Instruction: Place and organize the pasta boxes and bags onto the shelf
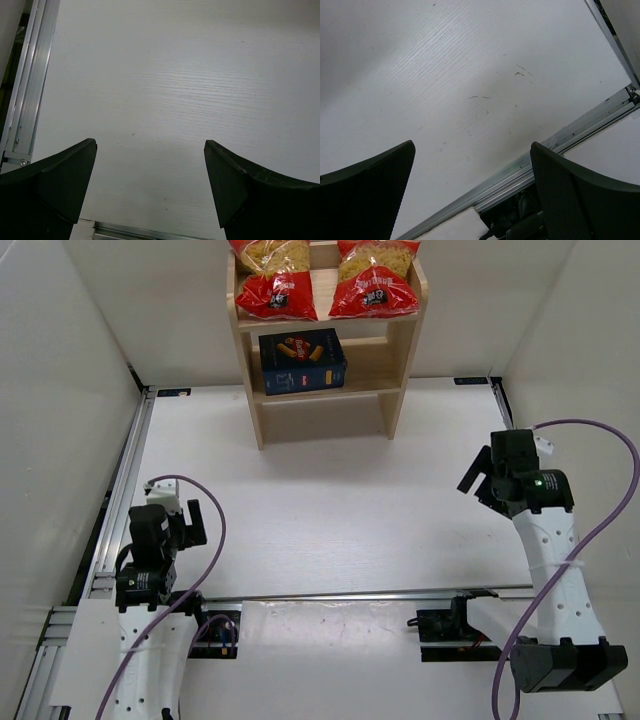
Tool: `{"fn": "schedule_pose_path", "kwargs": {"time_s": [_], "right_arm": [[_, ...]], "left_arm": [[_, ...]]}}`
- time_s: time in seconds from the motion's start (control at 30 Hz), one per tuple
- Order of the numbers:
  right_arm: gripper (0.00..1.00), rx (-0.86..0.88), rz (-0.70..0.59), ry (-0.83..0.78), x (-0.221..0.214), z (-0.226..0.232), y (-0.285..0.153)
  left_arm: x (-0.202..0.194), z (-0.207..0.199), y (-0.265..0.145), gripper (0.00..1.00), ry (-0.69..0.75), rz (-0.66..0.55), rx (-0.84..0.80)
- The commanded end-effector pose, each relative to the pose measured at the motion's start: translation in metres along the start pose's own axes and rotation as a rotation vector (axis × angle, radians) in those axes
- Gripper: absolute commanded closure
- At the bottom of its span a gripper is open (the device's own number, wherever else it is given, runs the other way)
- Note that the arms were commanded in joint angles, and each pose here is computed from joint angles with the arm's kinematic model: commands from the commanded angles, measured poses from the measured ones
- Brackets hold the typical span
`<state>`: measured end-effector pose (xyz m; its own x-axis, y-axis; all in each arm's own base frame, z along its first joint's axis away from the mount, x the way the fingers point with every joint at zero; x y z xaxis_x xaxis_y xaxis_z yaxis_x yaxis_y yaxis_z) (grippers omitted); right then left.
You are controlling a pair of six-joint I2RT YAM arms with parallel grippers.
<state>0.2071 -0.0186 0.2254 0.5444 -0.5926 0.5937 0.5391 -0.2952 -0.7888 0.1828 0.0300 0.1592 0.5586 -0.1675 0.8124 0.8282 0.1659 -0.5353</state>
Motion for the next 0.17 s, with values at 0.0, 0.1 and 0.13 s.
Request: {"fn": "schedule_pose_path", "kwargs": {"time_s": [0.0,0.1,0.13], "right_arm": [[0.00,-0.008,-0.026,-0.002,0.0038,-0.0065,-0.0070],[0.00,-0.016,-0.032,0.019,0.0019,-0.0083,-0.0042],[0.00,-0.022,-0.026,0.005,-0.0003,-0.0099,-0.0024]], "left_arm": [[0.0108,0.0059,-0.0054,0.00,-0.015,-0.035,0.025],[0.0108,0.0059,-0.0054,0.00,-0.015,-0.035,0.025],[0.0108,0.0059,-0.0054,0.00,-0.015,-0.035,0.025]]}}
Point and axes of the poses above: each gripper's point midway between its finger pads, its own y axis out along the fingers, its own z axis along the line the jaws close on, x = y × z, the point moved 1 cm from there along -y, back along the fingers, and after that the axes turned 11 degrees about y, right-handed, at the moved point
